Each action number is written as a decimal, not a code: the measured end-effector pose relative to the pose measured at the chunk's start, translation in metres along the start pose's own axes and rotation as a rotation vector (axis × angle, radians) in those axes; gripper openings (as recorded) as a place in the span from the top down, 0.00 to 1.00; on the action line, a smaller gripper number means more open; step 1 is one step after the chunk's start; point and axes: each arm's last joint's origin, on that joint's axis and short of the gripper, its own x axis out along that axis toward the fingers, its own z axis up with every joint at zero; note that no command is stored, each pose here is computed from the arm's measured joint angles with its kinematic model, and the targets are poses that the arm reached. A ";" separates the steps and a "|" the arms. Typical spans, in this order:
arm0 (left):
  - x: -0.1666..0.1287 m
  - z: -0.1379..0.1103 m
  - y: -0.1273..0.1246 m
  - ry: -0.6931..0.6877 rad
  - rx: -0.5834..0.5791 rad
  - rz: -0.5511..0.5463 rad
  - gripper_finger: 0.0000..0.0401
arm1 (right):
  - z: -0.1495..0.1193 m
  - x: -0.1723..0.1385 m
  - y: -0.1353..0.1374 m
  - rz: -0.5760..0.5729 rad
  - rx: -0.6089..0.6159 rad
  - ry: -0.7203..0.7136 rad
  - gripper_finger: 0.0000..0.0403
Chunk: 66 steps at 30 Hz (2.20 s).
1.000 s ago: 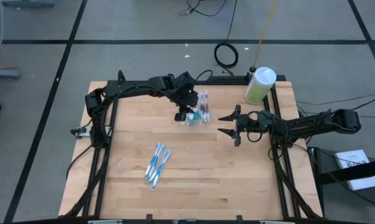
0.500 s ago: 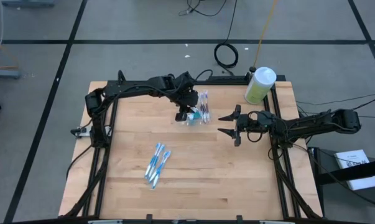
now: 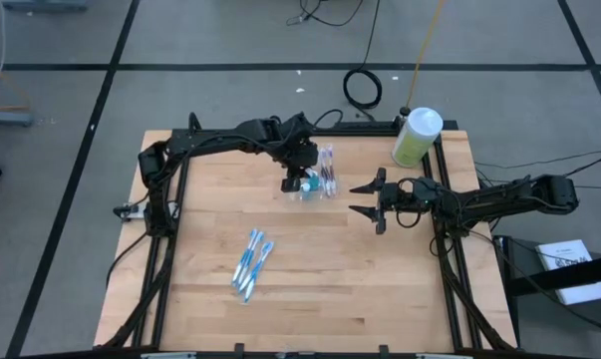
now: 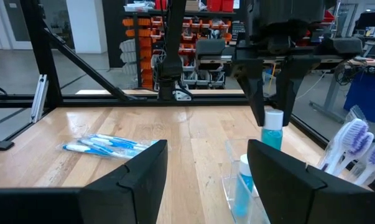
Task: Pick & Place toothbrushing station
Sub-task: Put the blue mouthwash into the transparent organizer
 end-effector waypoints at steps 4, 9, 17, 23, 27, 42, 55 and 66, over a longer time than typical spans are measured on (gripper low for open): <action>0.000 0.001 -0.002 -0.001 0.003 -0.003 0.74 | 0.000 0.000 0.000 0.000 0.000 0.000 0.47; 0.001 0.003 -0.007 0.001 0.015 -0.016 0.74 | 0.000 0.000 0.000 0.001 0.000 0.000 0.46; 0.002 0.005 -0.011 0.001 0.031 -0.023 0.74 | 0.000 0.000 0.000 0.000 0.000 0.001 0.47; 0.007 0.004 -0.010 0.004 0.029 -0.032 0.74 | 0.000 0.000 0.000 0.000 0.000 0.001 0.47; 0.016 0.002 -0.009 0.013 0.030 -0.043 0.74 | 0.000 0.000 0.000 0.000 0.000 0.001 0.47; 0.039 -0.006 -0.001 0.050 0.014 -0.062 0.74 | -0.001 0.000 0.000 0.000 0.001 0.005 0.46; 0.056 -0.013 0.004 0.058 -0.004 -0.096 0.74 | -0.001 0.000 0.000 0.000 0.001 0.009 0.46; 0.066 -0.017 0.006 0.067 -0.026 -0.121 0.74 | -0.001 0.000 0.000 0.000 0.001 0.011 0.47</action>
